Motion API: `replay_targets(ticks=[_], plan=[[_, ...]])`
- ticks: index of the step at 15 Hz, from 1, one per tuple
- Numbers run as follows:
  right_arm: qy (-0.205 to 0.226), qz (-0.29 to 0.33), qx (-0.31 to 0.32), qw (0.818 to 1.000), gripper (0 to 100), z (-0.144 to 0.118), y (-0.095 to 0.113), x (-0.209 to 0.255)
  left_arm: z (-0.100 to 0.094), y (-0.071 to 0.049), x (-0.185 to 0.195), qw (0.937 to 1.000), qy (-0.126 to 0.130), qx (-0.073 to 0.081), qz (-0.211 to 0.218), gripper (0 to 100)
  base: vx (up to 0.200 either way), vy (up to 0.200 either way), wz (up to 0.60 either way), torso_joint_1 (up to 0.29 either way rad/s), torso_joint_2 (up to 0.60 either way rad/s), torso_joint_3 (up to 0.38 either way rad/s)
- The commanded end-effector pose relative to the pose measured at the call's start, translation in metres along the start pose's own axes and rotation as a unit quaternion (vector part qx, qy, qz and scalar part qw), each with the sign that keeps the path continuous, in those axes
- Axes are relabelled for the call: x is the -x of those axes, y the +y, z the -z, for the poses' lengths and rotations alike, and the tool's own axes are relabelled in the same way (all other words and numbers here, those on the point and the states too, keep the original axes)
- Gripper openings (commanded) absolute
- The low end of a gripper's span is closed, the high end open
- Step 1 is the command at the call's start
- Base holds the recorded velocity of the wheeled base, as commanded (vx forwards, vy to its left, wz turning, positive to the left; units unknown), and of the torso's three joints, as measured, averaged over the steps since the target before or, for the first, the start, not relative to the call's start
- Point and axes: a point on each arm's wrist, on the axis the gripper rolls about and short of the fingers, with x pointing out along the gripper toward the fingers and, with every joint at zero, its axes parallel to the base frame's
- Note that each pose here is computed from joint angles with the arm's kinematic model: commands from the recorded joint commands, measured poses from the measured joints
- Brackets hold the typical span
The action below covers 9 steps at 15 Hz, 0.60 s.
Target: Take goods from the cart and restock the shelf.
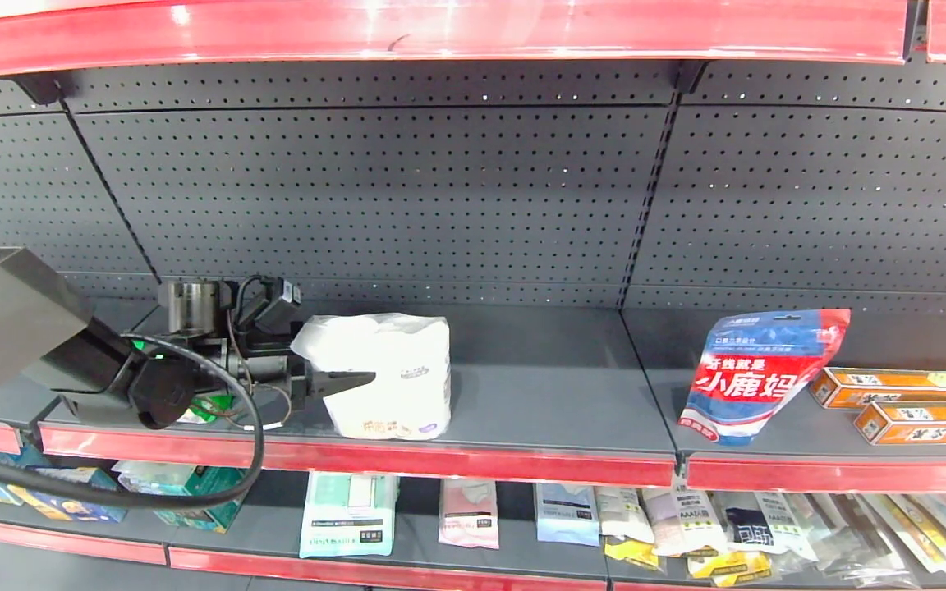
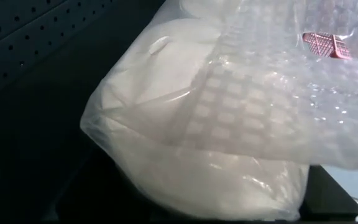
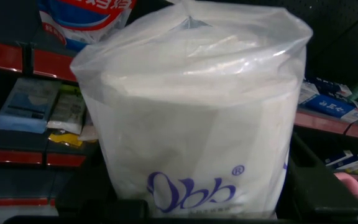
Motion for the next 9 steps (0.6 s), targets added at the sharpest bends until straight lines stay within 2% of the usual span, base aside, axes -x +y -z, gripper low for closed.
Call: replay_targets(ticks=[1, 5, 9], plan=[[0.000, 0.000, 0.000, 1.000, 0, -0.0001, 0.0000, 0.0000, 0.0013, -0.0004, 0.0005, 1.0000, 0.001, 0.005, 0.001, 0, 0.000, 0.000, 0.00, 0.000, 0.00, 0.000], [0.001, 0.000, 0.000, 1.000, 0, 0.0002, 0.0002, -0.0002, 0.0007, -0.0005, -0.0003, 0.9999, -0.005, 0.003, 0.013, 0, 0.000, 0.000, 0.00, 0.000, 0.00, 0.000], [0.003, -0.001, 0.001, 1.000, 0, -0.0004, 0.0000, -0.0009, 0.0022, -0.0030, 0.0002, 0.9996, -0.010, 0.011, 0.026, 0, 0.000, 0.000, 0.00, 0.000, 0.00, 0.000]])
